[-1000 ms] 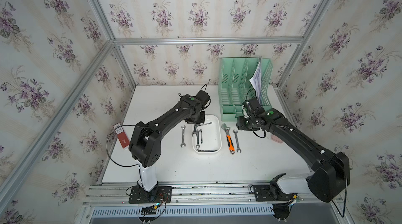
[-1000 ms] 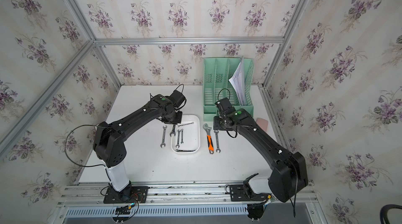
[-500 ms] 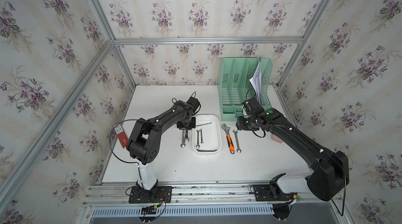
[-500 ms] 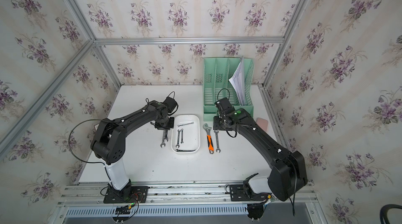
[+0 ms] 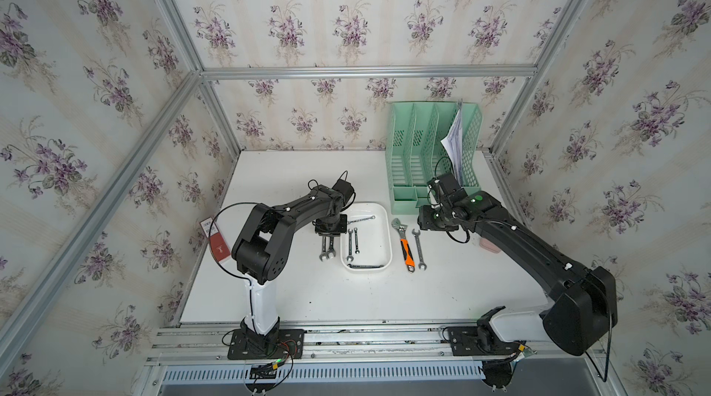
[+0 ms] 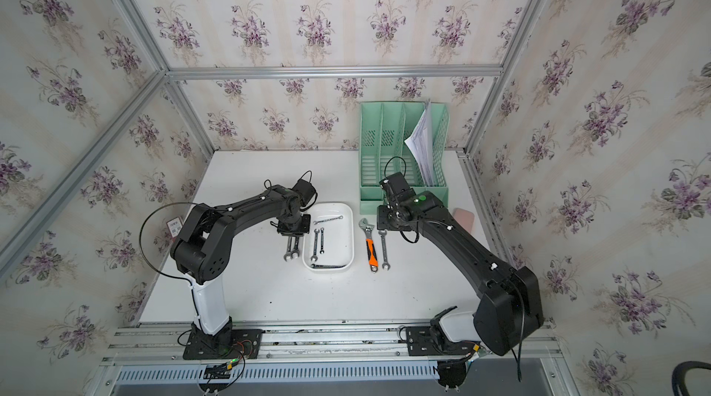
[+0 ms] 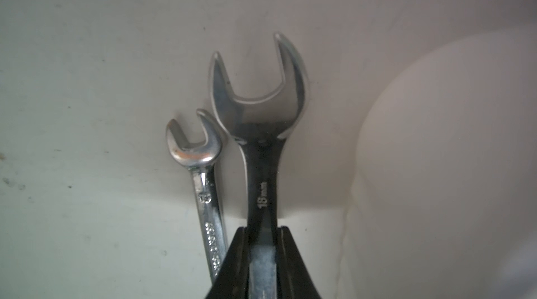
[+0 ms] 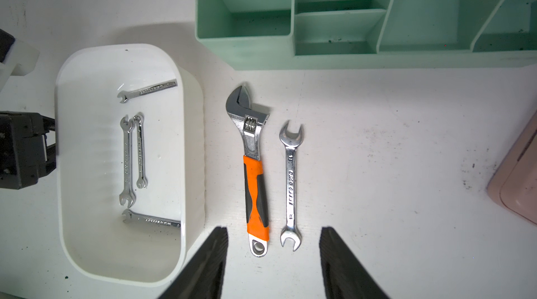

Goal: Take out the wrench from the storage box
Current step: Place the wrench at the center of the board.

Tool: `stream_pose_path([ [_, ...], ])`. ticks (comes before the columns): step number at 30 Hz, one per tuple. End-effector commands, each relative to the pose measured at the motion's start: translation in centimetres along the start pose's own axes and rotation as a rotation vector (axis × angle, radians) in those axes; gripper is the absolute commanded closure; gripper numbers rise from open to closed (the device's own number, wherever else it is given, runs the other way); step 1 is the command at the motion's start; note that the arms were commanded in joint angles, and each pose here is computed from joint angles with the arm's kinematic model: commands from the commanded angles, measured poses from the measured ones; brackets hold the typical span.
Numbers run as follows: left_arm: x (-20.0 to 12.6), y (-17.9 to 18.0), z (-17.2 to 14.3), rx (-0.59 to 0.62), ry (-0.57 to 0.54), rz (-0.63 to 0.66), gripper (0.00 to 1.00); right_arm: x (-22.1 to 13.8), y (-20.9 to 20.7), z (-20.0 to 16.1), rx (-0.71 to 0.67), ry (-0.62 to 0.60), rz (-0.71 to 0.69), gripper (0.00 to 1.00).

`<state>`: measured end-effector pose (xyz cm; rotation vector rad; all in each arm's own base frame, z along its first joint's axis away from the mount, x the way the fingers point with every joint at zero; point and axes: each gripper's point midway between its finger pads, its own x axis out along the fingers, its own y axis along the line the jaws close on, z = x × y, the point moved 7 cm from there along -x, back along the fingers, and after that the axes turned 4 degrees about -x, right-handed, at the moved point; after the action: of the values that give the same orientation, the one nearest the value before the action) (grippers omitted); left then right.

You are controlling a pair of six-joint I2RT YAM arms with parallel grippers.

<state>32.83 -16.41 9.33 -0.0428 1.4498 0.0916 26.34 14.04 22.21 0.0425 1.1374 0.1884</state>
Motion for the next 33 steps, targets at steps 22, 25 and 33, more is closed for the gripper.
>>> stream_pose_path([
  [22,-1.0,-0.4,-0.3,-0.033,0.013,-0.002,0.67,0.0,0.4,0.0,0.026,0.016,0.029,0.44],
  [25,-2.5,-0.1,0.0,-0.034,-0.015,-0.001,0.65,-0.2,0.6,0.4,0.032,0.013,0.039,0.44],
  [33,-7.0,0.9,0.5,-0.042,-0.103,-0.021,0.61,-0.3,1.9,1.9,0.061,0.012,0.092,0.46],
])
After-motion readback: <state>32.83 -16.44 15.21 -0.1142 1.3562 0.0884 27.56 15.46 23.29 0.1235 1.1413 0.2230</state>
